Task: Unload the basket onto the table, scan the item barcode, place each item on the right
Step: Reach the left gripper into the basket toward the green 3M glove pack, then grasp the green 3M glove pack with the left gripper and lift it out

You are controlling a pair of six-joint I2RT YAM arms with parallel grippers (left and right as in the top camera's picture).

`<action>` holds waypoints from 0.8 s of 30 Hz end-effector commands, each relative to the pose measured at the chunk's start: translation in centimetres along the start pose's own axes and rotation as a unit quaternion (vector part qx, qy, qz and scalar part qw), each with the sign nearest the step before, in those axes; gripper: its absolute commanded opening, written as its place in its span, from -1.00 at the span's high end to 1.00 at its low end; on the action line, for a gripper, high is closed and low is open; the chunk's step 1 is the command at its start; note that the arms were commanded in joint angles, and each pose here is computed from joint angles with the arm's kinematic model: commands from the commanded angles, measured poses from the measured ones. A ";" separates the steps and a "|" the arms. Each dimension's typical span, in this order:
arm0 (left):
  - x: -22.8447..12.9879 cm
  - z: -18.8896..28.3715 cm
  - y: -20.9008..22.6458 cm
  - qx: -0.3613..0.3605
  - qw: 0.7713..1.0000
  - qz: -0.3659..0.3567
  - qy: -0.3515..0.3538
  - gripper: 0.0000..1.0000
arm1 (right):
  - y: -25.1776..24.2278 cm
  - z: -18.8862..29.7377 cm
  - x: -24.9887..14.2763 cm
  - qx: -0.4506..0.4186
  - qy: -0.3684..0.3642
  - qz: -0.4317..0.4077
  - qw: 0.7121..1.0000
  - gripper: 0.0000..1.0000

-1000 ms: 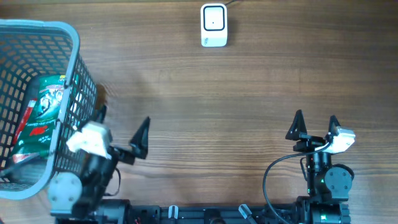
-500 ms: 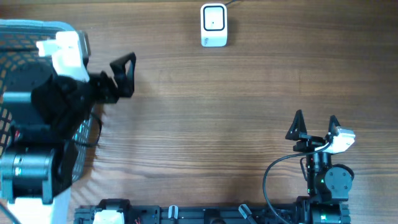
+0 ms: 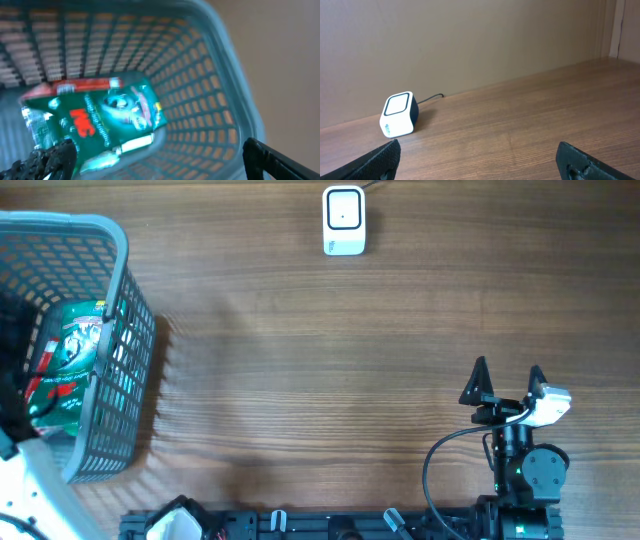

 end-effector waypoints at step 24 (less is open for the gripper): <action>-4.2 -14.2 16.5 0.257 0.923 0.181 0.221 -1.00 | 0.2 0.0 0.2 0.007 -0.004 0.008 1.000 -0.99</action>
Point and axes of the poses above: each gripper's point midway between its finger pads, its own z axis back along the fingers, its own y axis along the line the jaws close on, x = y × z, the point moved 3 cm from there along z, back along the fingers, and after that the axes turned 10 degrees about z, right-handed, at the moved point
